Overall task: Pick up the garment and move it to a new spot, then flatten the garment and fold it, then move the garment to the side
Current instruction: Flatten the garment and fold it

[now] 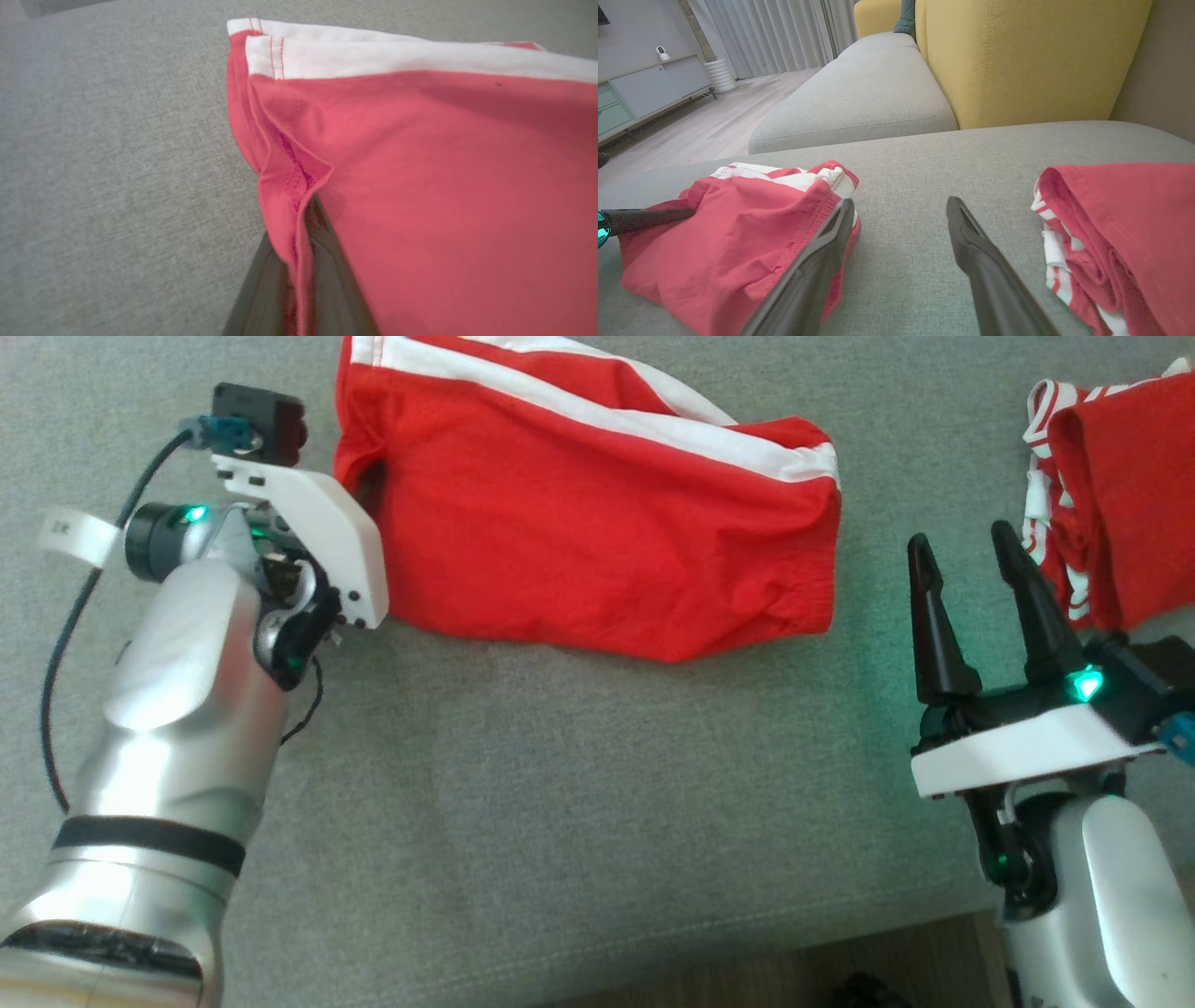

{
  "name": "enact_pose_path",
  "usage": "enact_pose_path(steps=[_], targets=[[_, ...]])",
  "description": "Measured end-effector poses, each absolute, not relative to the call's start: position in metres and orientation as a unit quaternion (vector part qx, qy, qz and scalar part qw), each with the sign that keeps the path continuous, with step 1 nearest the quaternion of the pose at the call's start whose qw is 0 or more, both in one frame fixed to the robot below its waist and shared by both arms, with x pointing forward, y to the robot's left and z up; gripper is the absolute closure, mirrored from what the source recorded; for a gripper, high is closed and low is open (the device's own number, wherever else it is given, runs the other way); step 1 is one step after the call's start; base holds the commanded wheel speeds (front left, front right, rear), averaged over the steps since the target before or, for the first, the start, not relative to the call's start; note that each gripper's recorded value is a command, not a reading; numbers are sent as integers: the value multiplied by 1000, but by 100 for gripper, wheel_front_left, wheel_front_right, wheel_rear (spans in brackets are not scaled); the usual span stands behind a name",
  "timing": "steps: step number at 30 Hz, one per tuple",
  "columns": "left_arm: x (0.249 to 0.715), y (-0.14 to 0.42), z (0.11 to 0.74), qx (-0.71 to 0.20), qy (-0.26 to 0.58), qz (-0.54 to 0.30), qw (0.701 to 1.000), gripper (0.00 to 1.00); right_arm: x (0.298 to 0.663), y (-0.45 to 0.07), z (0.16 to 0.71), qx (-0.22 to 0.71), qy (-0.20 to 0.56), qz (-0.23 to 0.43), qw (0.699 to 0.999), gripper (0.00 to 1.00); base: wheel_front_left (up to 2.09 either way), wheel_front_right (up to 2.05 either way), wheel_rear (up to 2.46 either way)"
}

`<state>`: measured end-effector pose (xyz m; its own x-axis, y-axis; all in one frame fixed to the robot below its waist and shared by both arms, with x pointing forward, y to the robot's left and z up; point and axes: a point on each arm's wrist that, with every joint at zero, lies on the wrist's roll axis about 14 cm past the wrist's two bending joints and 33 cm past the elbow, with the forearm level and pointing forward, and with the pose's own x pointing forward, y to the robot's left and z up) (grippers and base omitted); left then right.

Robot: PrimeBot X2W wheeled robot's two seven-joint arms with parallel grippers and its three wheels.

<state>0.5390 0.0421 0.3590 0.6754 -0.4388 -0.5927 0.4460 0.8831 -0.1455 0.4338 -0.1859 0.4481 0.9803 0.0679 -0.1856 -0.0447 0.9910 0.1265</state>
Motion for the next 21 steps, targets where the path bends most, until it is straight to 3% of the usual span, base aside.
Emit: enact_pose_path(steps=[11, 21], targets=[[534, 48, 365, -18, 279, -221, 934, 100, 438, -184, 451, 65, 90, 30, 993, 0, 0, 0, 0], [481, 80, 365, -92, 257, -152, 950, 100, 436, -174, 460, 69, 84, 43, 993, 0, 0, 0, 0]])
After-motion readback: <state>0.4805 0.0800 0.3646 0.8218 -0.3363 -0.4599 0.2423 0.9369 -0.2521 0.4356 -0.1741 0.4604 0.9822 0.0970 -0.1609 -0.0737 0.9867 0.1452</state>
